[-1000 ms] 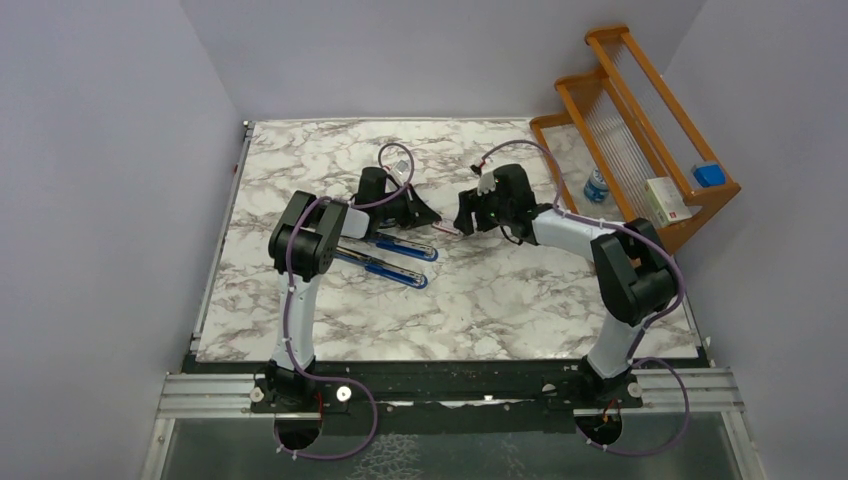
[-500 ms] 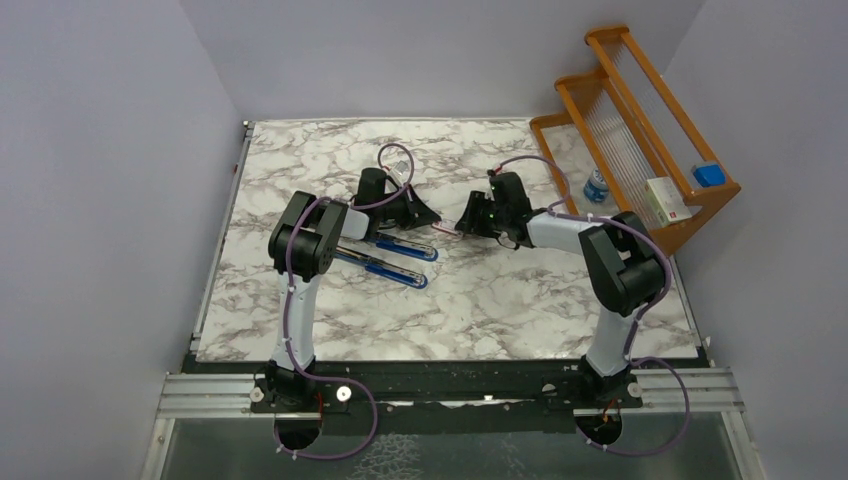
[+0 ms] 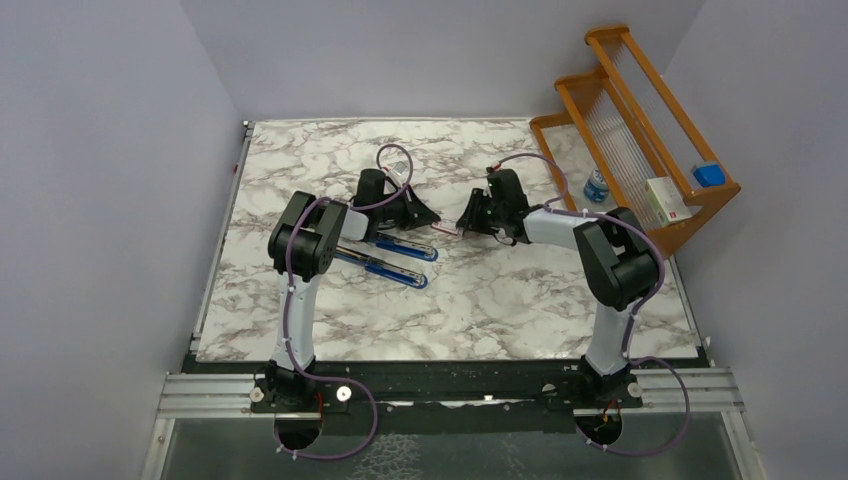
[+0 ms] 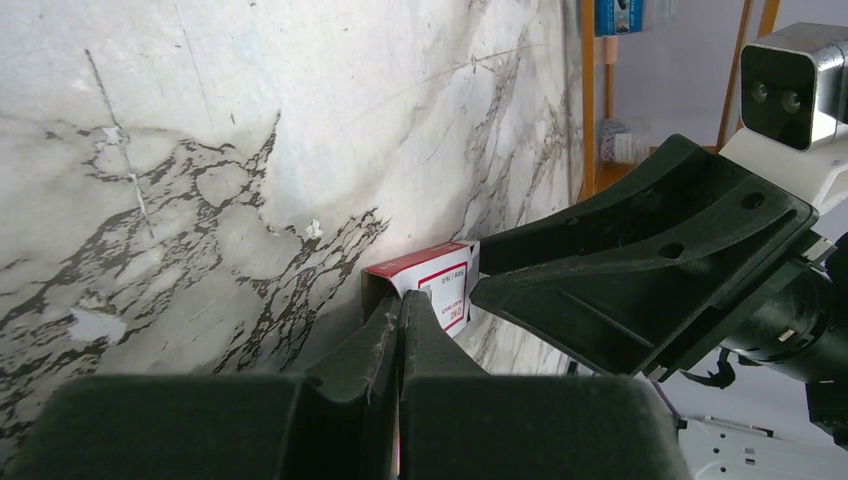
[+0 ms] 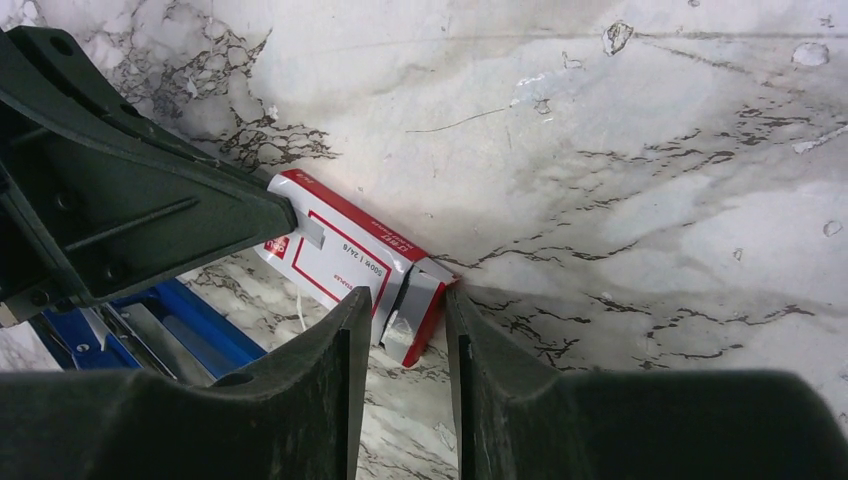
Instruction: Load the staples into the stapler
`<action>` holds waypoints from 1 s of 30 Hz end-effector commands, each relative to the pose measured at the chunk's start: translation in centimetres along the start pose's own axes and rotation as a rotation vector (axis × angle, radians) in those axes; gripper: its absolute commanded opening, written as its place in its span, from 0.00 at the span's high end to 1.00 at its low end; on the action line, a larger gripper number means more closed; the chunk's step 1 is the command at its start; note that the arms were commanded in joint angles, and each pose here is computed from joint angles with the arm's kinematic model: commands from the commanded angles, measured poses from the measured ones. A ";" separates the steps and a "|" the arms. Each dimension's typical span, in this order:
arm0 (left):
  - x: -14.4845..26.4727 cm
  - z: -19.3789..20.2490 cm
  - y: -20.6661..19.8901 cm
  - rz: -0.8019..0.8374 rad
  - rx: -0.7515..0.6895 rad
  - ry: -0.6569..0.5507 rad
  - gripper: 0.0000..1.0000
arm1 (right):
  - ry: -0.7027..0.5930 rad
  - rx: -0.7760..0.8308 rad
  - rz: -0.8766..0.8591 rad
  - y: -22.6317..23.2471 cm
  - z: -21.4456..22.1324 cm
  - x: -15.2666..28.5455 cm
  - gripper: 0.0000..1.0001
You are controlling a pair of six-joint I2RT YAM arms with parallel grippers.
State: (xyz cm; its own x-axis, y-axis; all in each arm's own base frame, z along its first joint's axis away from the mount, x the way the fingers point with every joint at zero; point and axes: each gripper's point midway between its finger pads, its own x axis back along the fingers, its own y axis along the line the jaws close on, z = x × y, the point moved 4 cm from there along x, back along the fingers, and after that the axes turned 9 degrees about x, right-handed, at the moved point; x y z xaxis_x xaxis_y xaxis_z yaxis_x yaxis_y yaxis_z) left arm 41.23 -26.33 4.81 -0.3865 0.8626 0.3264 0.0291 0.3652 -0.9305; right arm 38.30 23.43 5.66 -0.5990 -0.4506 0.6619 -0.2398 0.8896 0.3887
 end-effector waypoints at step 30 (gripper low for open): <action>0.6 -0.5 -0.4 0.009 -0.014 -0.025 1.00 | 0.071 0.042 0.187 -3.9 3.7 1.6 0.74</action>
State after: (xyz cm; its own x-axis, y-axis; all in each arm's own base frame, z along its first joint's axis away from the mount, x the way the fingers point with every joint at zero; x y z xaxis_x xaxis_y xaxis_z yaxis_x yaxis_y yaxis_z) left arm 41.37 -26.08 4.81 -0.3922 0.8604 0.3255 0.0250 0.3637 -0.9312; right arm 37.64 21.31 5.27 -0.6481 -0.3498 0.6765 -0.1984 0.9352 0.2934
